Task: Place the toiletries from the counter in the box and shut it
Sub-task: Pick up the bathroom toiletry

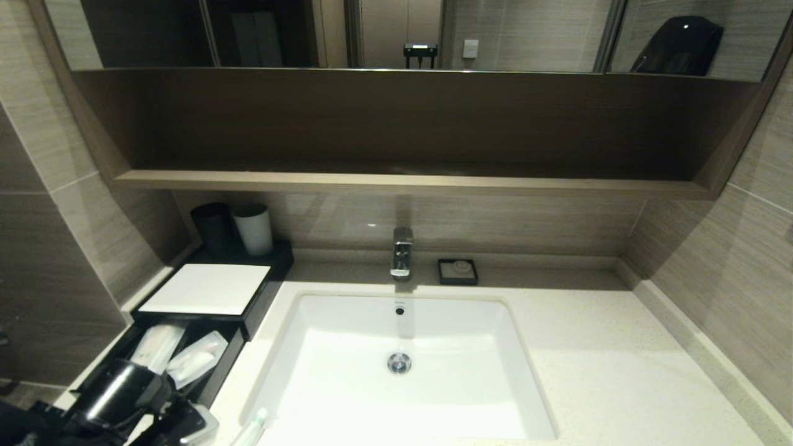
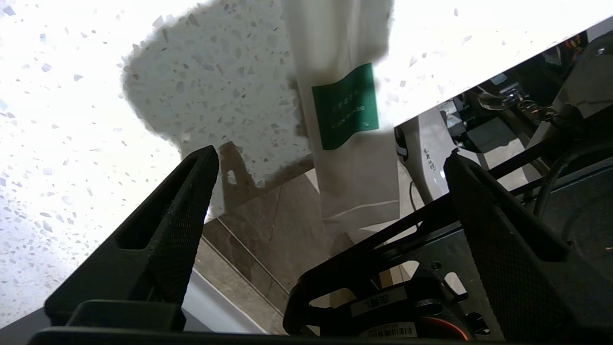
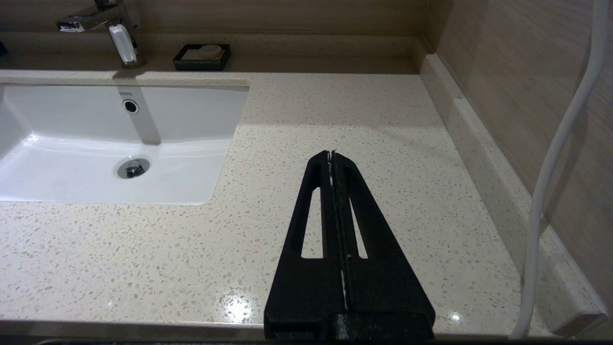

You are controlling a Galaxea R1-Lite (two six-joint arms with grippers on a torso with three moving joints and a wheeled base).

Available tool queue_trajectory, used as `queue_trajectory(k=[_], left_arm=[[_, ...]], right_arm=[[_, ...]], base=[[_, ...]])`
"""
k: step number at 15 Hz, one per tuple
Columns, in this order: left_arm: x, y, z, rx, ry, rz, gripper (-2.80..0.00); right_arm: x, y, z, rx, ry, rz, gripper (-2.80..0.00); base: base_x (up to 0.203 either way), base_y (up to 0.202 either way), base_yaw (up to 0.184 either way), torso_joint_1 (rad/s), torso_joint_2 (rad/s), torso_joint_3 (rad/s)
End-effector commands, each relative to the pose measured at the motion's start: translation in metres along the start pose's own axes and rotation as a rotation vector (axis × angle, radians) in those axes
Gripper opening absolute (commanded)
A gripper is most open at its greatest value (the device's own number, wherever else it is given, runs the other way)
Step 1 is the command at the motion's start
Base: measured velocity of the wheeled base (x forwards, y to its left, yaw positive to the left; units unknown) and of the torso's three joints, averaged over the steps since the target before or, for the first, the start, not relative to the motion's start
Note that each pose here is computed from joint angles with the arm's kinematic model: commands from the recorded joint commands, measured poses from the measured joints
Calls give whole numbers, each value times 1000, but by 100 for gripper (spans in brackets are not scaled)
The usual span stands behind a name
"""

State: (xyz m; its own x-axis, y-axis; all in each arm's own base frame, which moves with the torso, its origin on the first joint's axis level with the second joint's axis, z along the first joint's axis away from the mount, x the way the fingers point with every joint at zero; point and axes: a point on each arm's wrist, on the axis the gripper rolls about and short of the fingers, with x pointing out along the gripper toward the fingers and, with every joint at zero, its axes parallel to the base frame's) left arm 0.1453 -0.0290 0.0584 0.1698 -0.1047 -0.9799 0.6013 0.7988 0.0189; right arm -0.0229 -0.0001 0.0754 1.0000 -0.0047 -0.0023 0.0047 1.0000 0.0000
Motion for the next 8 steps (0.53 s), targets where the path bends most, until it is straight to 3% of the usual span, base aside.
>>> queue_trajectory(k=[1,8], left_arm=[[-1,1,2,-6,-2,11,0],[1,7,4,-30,-18,18,0]], right_arm=[[0,0,0,-1,0,1,-280],[0,0,0,-2,1,0,-280]], base=[[0,0,0,0,0,0],[0,0,0,0,0,0]])
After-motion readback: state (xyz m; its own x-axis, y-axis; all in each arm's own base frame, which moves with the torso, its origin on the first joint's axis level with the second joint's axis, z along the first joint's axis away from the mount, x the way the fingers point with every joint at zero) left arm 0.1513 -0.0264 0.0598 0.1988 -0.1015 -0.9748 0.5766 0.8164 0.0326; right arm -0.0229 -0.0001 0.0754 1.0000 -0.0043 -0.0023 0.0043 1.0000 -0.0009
